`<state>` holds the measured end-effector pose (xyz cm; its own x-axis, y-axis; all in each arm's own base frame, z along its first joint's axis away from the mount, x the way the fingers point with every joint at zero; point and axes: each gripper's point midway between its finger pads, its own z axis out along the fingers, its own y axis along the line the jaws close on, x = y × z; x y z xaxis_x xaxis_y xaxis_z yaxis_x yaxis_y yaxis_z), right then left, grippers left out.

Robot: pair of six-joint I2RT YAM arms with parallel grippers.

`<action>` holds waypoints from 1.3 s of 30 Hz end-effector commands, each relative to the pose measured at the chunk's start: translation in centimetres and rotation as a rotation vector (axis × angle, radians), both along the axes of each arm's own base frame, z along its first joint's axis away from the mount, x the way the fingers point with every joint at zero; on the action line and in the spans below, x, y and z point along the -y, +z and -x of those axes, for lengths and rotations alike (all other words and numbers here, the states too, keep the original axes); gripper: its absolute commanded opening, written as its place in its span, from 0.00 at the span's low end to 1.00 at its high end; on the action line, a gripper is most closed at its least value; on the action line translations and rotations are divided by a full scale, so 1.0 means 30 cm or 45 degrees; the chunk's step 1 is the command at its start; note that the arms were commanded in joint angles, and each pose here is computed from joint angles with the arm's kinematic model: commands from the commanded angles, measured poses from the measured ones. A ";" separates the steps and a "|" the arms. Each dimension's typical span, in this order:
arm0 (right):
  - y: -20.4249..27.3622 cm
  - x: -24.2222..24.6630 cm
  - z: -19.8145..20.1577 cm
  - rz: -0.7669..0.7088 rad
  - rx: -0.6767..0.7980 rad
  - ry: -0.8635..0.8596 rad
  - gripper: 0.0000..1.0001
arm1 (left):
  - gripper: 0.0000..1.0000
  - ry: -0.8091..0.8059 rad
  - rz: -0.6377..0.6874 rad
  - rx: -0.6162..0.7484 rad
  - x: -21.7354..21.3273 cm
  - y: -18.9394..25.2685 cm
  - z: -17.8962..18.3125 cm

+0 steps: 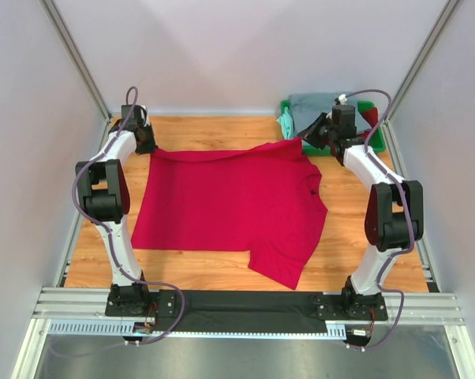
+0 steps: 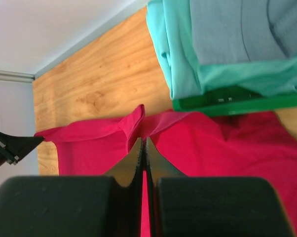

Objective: Fold and stack the t-shirts
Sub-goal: Fold the tshirt

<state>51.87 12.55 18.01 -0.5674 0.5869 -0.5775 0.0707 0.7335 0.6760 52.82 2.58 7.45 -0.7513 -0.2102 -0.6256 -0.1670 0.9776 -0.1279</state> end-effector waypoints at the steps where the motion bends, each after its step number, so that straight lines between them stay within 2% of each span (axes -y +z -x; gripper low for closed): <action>1: 0.128 -0.011 0.080 0.024 0.047 0.000 0.00 | 0.00 0.006 0.045 0.010 -0.020 0.032 0.004; 6: 0.144 0.006 0.189 0.023 -0.029 -0.040 0.00 | 0.00 -0.004 0.062 -0.038 -0.034 0.041 0.046; 18: 0.067 0.031 0.405 0.070 -0.240 -0.037 0.00 | 0.00 -0.023 0.207 -0.232 -0.006 0.052 0.176; 27: 0.038 0.031 0.546 0.029 -0.339 -0.069 0.00 | 0.00 -0.003 0.195 -0.338 -0.011 0.059 0.283; 33: -0.021 0.051 0.598 0.044 -0.352 -0.094 0.00 | 0.00 0.011 0.193 -0.419 -0.006 0.025 0.351; 39: -0.084 0.065 0.584 0.099 -0.350 -0.086 0.00 | 0.00 0.028 0.210 -0.468 0.000 -0.008 0.387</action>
